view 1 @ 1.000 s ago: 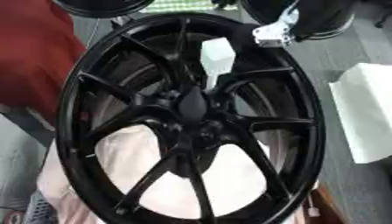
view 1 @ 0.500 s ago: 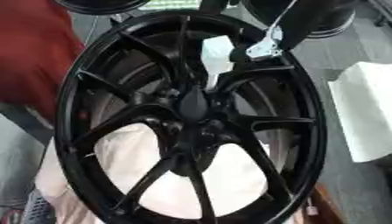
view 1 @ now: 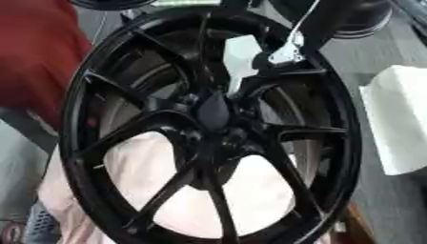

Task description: Pull the pin out of the wheel hub.

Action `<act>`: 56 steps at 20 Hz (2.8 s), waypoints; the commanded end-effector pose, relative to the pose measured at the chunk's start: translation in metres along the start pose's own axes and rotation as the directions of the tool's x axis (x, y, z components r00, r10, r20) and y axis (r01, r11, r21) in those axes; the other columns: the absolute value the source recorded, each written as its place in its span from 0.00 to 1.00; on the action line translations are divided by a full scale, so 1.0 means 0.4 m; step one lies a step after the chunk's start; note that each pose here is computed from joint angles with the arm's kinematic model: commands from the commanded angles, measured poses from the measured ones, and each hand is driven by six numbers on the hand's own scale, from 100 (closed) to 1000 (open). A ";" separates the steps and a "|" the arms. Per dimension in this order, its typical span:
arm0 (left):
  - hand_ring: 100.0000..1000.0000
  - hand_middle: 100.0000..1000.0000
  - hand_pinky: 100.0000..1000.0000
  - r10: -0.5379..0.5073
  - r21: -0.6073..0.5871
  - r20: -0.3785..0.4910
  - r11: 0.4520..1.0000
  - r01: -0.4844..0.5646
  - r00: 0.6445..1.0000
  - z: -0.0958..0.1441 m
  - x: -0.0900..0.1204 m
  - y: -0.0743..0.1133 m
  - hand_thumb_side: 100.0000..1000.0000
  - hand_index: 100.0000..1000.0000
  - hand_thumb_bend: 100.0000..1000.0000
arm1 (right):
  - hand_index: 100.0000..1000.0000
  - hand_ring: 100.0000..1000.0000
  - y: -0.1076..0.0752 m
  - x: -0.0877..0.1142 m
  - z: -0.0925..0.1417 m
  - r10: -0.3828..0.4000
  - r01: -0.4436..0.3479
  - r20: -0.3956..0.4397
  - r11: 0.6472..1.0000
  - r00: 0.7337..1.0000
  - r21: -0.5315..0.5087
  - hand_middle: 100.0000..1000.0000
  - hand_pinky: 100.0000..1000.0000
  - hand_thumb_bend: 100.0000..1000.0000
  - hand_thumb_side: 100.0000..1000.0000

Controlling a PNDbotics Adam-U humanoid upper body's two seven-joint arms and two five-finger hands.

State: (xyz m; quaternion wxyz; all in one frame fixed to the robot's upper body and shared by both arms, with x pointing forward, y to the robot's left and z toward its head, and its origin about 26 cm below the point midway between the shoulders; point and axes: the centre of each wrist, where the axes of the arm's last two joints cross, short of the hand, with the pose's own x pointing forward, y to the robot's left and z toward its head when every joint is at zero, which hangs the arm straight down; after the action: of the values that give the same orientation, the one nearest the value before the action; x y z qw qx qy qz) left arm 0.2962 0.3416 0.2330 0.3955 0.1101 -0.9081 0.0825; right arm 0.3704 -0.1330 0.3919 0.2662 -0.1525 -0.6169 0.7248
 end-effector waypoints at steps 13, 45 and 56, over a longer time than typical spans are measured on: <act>0.68 0.60 0.67 0.004 0.002 0.023 1.000 -0.004 1.000 -0.010 0.014 -0.001 0.67 0.70 0.07 | 0.80 0.81 0.006 -0.037 0.008 -0.009 0.009 -0.042 1.000 0.999 0.000 0.66 0.85 0.32 0.06; 0.68 0.60 0.68 -0.009 0.019 0.027 1.000 0.009 1.000 -0.007 0.014 0.010 0.66 0.70 0.06 | 0.37 0.59 -0.098 0.011 0.171 -0.101 0.105 0.030 0.971 0.994 -0.213 0.22 0.75 0.00 0.03; 0.68 0.60 0.68 -0.025 0.038 0.030 0.999 0.024 0.999 -0.003 0.014 0.021 0.65 0.70 0.07 | 0.38 0.57 -0.059 -0.051 0.466 -0.136 0.050 -0.156 0.886 0.978 -0.460 0.23 0.73 0.00 0.00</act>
State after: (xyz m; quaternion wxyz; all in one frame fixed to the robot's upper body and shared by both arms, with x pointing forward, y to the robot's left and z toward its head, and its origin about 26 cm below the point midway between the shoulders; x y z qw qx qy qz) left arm 0.2948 0.3463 0.2269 0.3970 0.1184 -0.9044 0.1020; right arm 0.3124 -0.2818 0.4238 0.3420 -0.2062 -0.7335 0.5500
